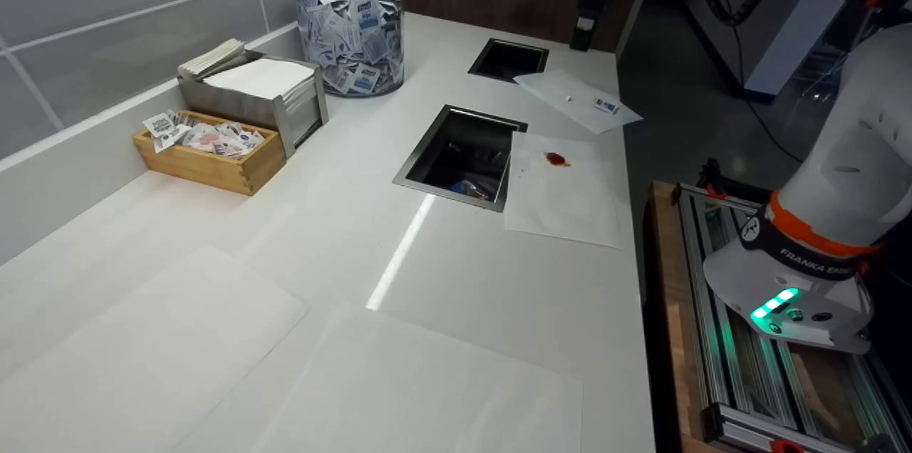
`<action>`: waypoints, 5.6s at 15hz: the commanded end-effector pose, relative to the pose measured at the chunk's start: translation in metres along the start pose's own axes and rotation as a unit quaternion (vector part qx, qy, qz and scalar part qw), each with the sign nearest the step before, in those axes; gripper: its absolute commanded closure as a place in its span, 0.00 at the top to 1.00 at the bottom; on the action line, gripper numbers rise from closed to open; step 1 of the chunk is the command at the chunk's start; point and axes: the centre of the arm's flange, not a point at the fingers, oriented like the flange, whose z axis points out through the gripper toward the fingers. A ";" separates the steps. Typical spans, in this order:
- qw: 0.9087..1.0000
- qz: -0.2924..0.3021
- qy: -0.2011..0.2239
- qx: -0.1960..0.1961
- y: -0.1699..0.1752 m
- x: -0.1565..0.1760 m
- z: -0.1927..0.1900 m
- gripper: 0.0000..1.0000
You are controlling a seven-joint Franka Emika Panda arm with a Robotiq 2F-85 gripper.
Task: Fold the white tissue on the left in half from left to right, pick up the folded tissue and put it in the left bin
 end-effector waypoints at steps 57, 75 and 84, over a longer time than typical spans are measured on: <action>0.961 0.247 -0.113 0.056 -0.065 0.039 0.250 0.49; 0.964 0.246 -0.058 0.088 -0.068 0.015 0.209 0.00; 0.959 0.254 -0.038 0.120 -0.049 0.013 0.198 0.01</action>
